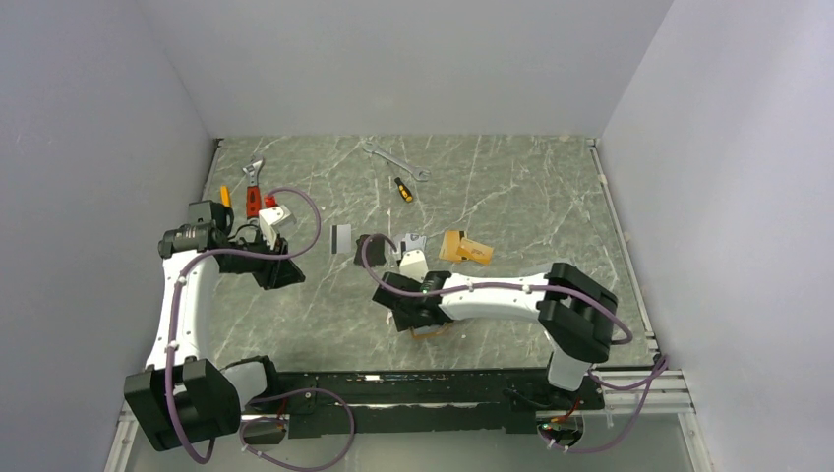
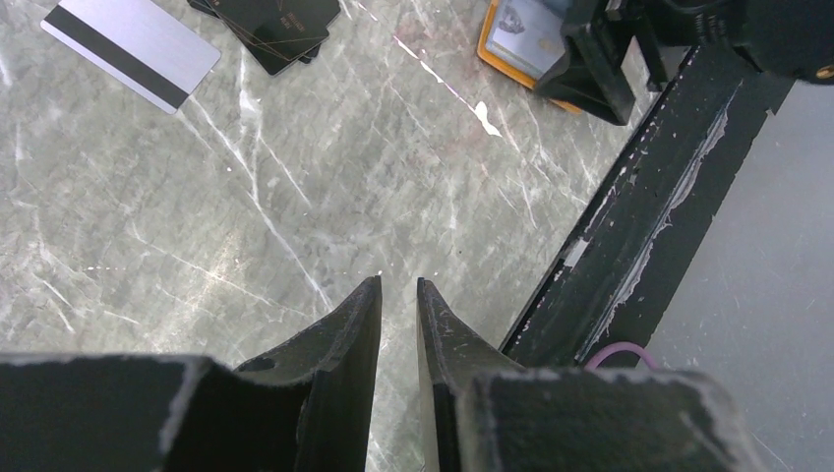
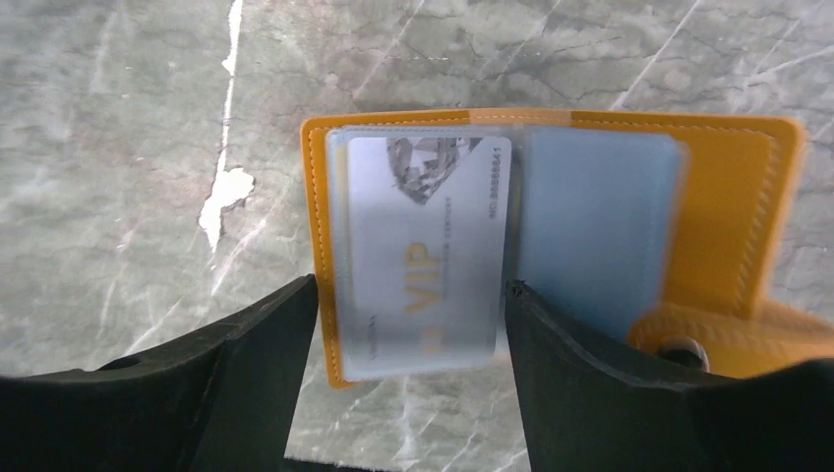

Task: Put the credit cards into the card holder
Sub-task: Pick up the credit card from the center of the board.

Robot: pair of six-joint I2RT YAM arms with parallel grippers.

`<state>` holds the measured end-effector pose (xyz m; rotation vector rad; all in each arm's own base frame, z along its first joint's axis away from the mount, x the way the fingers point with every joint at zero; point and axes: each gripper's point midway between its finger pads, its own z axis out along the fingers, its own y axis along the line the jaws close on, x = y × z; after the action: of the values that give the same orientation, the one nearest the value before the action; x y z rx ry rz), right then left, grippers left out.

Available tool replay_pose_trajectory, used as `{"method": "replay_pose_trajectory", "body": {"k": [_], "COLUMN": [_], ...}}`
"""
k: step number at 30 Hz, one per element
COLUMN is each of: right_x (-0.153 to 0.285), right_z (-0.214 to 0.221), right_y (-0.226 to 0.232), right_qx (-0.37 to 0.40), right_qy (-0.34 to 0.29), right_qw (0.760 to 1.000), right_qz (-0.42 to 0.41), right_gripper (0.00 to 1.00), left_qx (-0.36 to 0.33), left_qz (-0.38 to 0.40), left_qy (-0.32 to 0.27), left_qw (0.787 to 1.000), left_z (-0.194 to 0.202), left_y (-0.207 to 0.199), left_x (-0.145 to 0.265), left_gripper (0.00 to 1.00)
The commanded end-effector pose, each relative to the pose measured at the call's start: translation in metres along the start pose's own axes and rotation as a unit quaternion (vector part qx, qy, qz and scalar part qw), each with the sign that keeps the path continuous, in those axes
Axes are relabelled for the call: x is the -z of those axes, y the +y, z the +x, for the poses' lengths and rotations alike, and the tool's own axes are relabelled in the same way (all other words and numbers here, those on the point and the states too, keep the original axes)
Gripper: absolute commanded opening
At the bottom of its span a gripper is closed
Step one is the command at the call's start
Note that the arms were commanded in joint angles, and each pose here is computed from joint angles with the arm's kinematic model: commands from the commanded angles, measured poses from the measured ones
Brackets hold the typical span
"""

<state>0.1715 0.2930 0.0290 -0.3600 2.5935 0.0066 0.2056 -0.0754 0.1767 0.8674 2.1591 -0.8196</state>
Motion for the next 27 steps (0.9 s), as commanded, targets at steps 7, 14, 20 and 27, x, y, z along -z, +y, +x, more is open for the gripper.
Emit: {"method": "replay_pose_trajectory", "body": {"k": [7,14,20,27], "right_x": [0.060,0.075,0.050,-0.010], "right_z": [-0.051,-0.103,-0.158,-0.201], "right_y": [0.003,-0.003,0.005,0.026], "right_qx": [-0.039,-0.091,-0.105,-0.147], "right_qy": [-0.056,-0.081,-0.095,-0.067], "right_qw": [0.994,0.973,0.960,0.936], "right_qz": [-0.082,-0.195,-0.243,-0.312], "right_gripper": [0.75,0.76,0.71,0.70], "left_qx": [-0.028,-0.007,0.031,0.089], "left_qz": [-0.005,-0.021,-0.013,0.036], "left_qy": [-0.022,-0.043,-0.024,0.008], "left_qw": [0.999,0.999,0.999,0.995], "left_z": [-0.016,-0.031,-0.040,-0.051], "left_y": [0.006,0.023,0.051,0.076], "left_x": [0.003,-0.001,-0.032,-0.097], "left_gripper": [0.27,0.36,0.32,0.34]}}
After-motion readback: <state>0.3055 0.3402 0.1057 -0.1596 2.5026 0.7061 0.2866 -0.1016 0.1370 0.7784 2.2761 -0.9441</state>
